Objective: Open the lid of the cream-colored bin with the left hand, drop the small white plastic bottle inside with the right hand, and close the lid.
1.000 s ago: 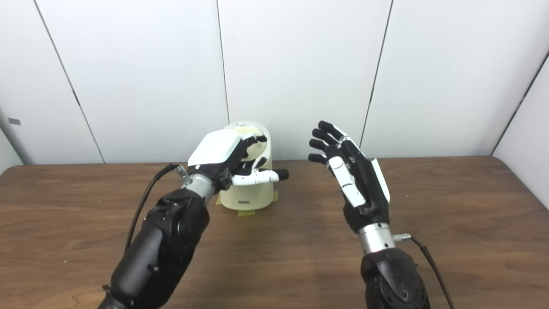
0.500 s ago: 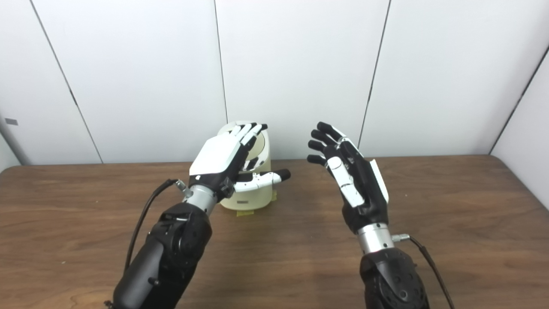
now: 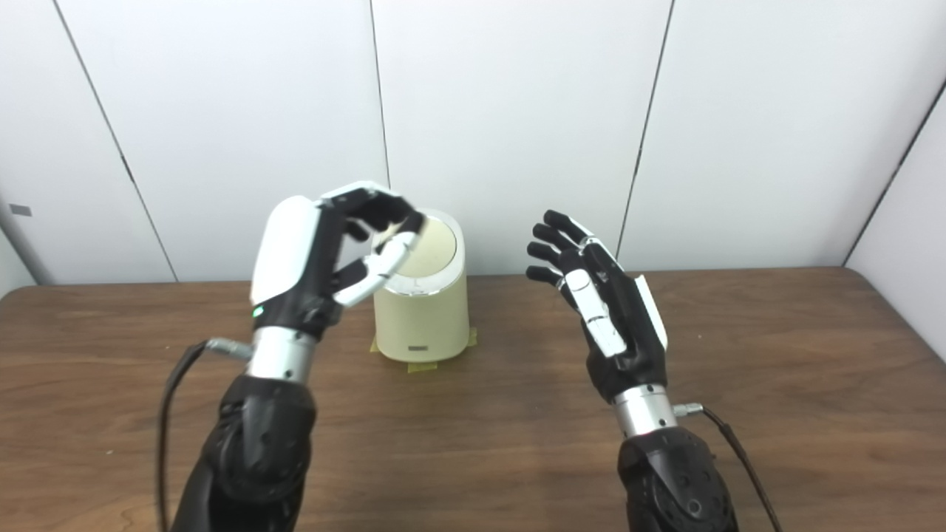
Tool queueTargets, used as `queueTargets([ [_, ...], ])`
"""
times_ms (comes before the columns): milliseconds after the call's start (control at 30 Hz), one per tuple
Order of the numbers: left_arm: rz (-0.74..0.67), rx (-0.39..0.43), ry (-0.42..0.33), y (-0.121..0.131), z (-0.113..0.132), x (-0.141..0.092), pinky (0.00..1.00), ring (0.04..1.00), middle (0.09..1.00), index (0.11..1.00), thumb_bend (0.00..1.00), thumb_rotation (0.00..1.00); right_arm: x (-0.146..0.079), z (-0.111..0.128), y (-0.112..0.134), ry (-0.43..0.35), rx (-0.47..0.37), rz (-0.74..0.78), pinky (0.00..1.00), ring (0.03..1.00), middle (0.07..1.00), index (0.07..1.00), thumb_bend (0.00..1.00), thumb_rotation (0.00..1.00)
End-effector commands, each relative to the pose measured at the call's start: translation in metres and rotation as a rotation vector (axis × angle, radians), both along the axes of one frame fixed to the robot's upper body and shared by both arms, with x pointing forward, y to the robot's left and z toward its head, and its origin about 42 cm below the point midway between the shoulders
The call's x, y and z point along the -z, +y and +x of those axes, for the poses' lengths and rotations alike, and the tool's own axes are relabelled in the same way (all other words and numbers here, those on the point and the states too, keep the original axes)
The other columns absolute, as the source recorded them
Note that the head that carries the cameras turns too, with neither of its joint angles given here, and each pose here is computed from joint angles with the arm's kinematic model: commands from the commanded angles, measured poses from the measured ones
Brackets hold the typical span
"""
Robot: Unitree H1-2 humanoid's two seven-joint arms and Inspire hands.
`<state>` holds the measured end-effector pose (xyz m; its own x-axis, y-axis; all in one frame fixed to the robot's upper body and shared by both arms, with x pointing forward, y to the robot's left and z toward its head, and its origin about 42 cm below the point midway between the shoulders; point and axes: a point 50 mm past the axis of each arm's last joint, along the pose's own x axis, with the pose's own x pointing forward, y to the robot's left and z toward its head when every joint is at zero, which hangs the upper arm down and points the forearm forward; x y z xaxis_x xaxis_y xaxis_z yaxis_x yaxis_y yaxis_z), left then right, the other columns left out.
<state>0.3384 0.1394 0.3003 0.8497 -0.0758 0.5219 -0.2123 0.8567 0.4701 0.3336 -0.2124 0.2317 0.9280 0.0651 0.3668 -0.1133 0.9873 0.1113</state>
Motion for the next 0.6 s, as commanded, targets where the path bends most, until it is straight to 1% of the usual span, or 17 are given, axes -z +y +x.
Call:
queueTargets([
  [0,-0.184,0.09,-0.043,0.005,-0.006,-0.012,0.59,0.656,0.667,0.652,0.24,0.63,-0.02,0.004,0.003,-0.09,-0.018,0.014,0.71,0.791,0.808,0.8,0.27,0.65],
  [33,-0.247,0.123,-0.024,0.011,-0.008,-0.007,0.62,0.681,0.686,0.669,0.22,0.62,-0.02,0.004,0.003,-0.091,-0.017,0.017,0.71,0.791,0.808,0.8,0.27,0.65],
  [67,-0.297,0.147,-0.005,0.016,-0.009,-0.003,0.64,0.701,0.705,0.69,0.2,0.59,-0.02,0.004,0.003,-0.092,-0.016,0.019,0.71,0.792,0.809,0.801,0.27,0.64],
  [133,-0.369,0.172,0.022,0.024,-0.012,0.006,0.67,0.742,0.746,0.73,0.2,0.51,-0.02,0.004,0.004,-0.096,-0.015,0.019,0.71,0.795,0.812,0.802,0.26,0.64],
  [233,-0.4,0.156,0.027,0.035,-0.017,0.016,0.69,0.77,0.781,0.767,0.21,0.48,-0.02,0.003,0.003,-0.105,-0.004,0.007,0.71,0.797,0.815,0.804,0.26,0.64],
  [333,-0.409,0.121,0.026,0.044,-0.023,0.028,0.71,0.779,0.787,0.772,0.2,0.45,-0.02,0.003,0.002,-0.108,0.001,0.004,0.73,0.805,0.821,0.812,0.25,0.65],
  [400,-0.422,0.104,0.03,0.048,-0.027,0.035,0.71,0.779,0.784,0.773,0.2,0.44,-0.02,0.003,0.0,-0.101,0.01,0.003,0.73,0.807,0.824,0.816,0.25,0.66],
  [500,-0.433,0.09,0.029,0.051,-0.031,0.042,0.71,0.78,0.784,0.78,0.22,0.49,-0.02,0.003,-0.002,-0.094,0.02,0.002,0.73,0.803,0.82,0.811,0.26,0.66],
  [567,-0.436,0.083,0.026,0.053,-0.032,0.047,0.71,0.778,0.784,0.778,0.23,0.54,-0.019,0.003,-0.002,-0.098,0.021,-0.002,0.73,0.797,0.814,0.803,0.26,0.64],
])
